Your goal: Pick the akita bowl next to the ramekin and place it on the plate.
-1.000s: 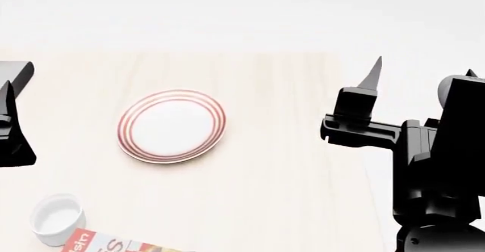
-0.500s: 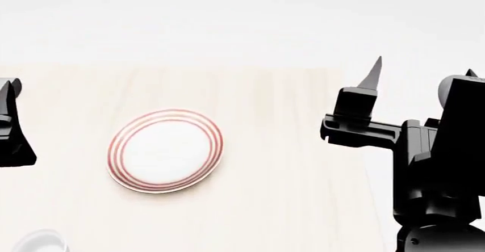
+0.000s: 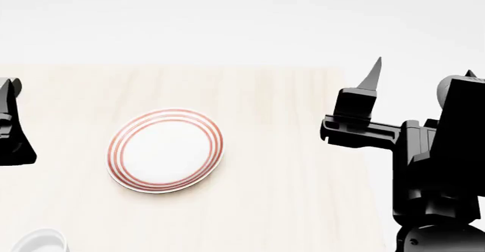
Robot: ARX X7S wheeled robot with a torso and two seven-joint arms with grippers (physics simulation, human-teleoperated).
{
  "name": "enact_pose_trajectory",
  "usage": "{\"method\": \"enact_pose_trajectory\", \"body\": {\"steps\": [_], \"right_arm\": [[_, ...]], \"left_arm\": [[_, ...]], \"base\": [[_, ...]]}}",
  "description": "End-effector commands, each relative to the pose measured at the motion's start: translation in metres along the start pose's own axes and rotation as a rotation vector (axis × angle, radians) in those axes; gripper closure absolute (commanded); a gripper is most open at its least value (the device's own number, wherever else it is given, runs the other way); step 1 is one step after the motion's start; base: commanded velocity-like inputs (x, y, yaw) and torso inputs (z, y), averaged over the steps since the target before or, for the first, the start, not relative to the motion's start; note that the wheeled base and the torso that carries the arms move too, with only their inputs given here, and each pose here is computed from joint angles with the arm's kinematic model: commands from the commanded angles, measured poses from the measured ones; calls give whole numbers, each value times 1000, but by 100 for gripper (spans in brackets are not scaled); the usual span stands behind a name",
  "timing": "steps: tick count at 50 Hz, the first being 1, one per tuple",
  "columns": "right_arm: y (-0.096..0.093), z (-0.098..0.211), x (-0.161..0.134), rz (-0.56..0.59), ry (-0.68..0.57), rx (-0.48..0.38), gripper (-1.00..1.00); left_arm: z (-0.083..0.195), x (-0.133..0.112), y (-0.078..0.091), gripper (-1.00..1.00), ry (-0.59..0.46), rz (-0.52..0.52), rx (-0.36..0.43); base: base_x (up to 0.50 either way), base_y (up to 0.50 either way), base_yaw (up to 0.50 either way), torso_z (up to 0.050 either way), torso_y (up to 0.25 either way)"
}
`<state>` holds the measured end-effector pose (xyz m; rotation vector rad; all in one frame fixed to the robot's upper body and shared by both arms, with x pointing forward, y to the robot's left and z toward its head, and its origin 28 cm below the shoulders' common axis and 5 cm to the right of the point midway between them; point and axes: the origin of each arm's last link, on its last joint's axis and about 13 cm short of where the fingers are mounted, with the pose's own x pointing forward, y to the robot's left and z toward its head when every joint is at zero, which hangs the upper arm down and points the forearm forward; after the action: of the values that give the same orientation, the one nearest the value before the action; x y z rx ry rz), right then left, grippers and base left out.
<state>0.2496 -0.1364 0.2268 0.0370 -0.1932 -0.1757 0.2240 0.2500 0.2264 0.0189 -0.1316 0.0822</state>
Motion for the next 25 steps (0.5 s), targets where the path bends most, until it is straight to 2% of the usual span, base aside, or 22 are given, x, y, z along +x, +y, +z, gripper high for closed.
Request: {"method": "enact_pose_trajectory", "body": {"steps": [1,8,15,18,22,23,25], "right_arm": [[-1,0,2,-10,1,17,-100],[-1,1,1,-9,2,18,-100],[-1,1,2,-9,3,18,-100],[-1,0,2,-9,2,18,-100],[-1,-1,2,-9,3,19,-100],[-1,0,1,-9,2,19,-100],[-1,0,1,-9,2,19,-100]], "left_arm": [[24,6,-2,-100,-31,-43,1],[68,31,3,-100,-17,-73,27],[109,65,18,-100,19,28,26],[118,78,21,-100,41,59,4],[124,94,24,-100,104,115,29],[126,99,25,-100,115,144,3],[127,103,25,-100,130,164,7]], "base": [[0,0,0,0,0],[0,0,0,0,0],[0,0,0,0,0],[0,0,0,0,0],[0,0,0,0,0],[0,0,0,0,0],[0,0,0,0,0]]}}
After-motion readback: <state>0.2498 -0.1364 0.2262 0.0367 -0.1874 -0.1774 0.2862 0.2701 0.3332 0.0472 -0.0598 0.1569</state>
